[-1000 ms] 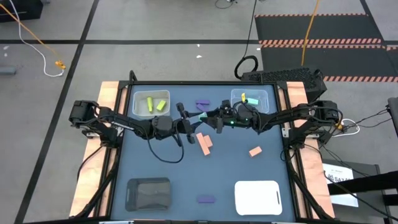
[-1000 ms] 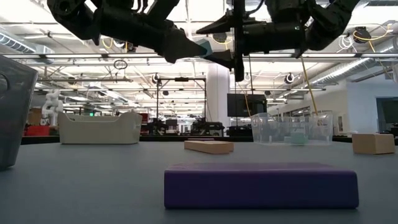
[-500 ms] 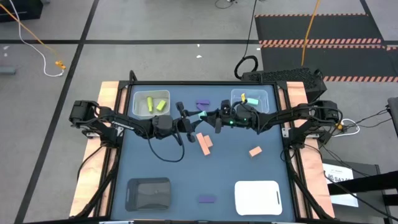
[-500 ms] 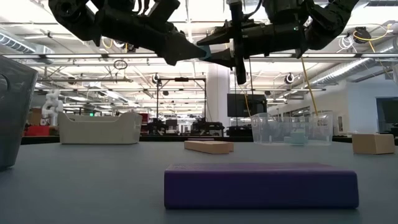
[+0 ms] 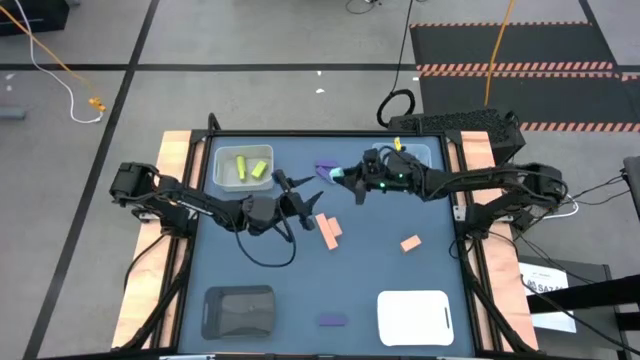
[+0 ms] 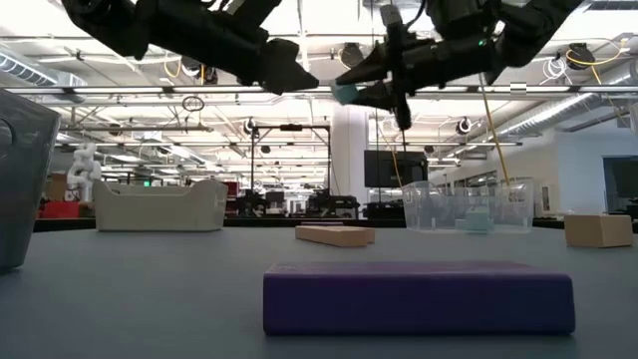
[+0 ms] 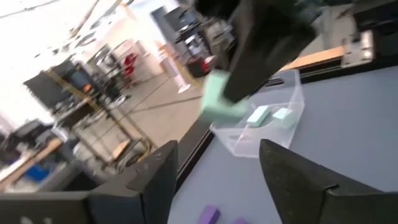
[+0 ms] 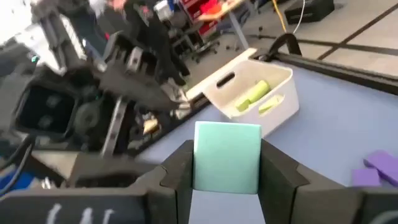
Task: Sort & place blocks by color
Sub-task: Put the blue block into the transparent bin
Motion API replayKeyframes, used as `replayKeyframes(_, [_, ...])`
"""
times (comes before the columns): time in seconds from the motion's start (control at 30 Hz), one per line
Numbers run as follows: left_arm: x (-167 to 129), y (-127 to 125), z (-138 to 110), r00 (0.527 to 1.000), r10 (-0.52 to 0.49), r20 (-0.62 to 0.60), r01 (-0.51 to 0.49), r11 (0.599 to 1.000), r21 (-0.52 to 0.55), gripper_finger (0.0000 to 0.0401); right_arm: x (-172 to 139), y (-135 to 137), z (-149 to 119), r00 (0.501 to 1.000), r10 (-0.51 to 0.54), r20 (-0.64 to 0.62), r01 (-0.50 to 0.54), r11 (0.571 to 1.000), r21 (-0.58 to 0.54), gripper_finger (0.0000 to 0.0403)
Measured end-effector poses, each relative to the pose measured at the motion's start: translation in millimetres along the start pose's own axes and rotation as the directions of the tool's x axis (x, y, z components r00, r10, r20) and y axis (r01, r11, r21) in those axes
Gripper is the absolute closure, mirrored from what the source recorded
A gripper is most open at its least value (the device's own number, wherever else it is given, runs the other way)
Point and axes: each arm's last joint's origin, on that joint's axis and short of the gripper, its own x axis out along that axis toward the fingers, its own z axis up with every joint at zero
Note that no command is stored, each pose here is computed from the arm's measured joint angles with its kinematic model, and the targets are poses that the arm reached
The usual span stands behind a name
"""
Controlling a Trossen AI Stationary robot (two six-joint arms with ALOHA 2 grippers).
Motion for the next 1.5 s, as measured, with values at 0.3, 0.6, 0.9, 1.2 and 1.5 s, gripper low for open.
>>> replayKeyframes(0.3, [-1, -2, -7, 0.996, 0.032, -0.079, -0.050, 0.969, -0.244, 0.0160, -39, 17, 31, 0.996, 0.027, 0.082, -0.005, 0.968, -0.250, 0.0287])
replayKeyframes(0.6, [-2, -5, -14, 0.991, 0.011, -0.132, -0.069, 0.893, -0.445, 0.0186, -66, 22, 38, 0.996, -0.038, 0.080, 0.071, 0.887, -0.456, 0.0287])
replayKeyframes(0.9, [-2, -6, -18, 0.987, -0.011, -0.157, -0.078, 0.834, -0.546, 0.0198, -80, -3, 14, 0.855, -0.518, -0.044, 0.430, 0.753, -0.498, 0.0287])
replayKeyframes(1.2, [-3, -13, -18, 0.970, -0.219, -0.109, 0.102, 0.767, -0.634, 0.0203, -90, -30, -20, 0.712, -0.694, -0.108, 0.594, 0.677, -0.435, 0.0266])
replayKeyframes(1.5, [-13, -27, -34, 0.826, -0.522, -0.214, 0.394, 0.806, -0.442, 0.0201, -96, -51, -45, 0.674, -0.728, -0.125, 0.636, 0.658, -0.403, 0.0248])
